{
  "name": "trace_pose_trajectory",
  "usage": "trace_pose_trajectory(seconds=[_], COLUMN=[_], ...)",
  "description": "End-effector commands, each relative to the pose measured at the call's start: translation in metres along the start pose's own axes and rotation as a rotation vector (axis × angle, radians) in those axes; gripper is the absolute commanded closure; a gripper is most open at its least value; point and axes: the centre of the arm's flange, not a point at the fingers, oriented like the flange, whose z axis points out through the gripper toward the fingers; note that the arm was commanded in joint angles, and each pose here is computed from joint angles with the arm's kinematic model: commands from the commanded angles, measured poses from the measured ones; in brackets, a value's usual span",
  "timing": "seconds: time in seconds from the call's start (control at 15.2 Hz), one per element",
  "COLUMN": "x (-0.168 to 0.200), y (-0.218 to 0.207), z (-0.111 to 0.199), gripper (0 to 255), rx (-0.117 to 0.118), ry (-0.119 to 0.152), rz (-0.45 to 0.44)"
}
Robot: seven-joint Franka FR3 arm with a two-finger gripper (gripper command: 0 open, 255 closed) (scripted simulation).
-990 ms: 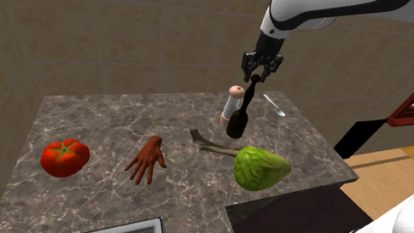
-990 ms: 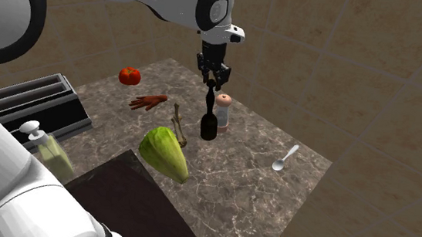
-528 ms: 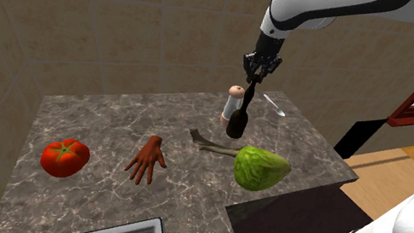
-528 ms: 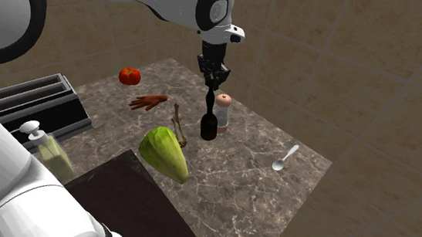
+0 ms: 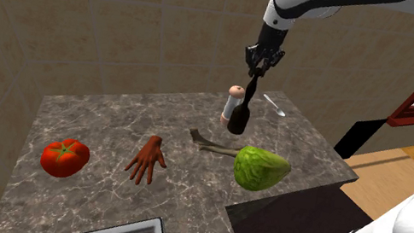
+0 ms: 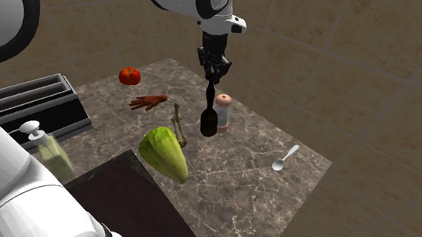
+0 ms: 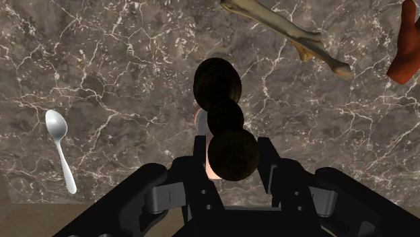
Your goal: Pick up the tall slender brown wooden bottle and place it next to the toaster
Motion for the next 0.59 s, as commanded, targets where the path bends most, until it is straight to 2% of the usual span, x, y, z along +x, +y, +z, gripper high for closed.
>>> trace_pose_trajectory(seconds=[0.0,0.53], x=[0.000,0.001], y=[0.000,0.000], z=[-0.011,-0.053], gripper=[255,255], rx=[0.000,0.000], ry=[0.001,0.001], rz=[0.000,0.000])
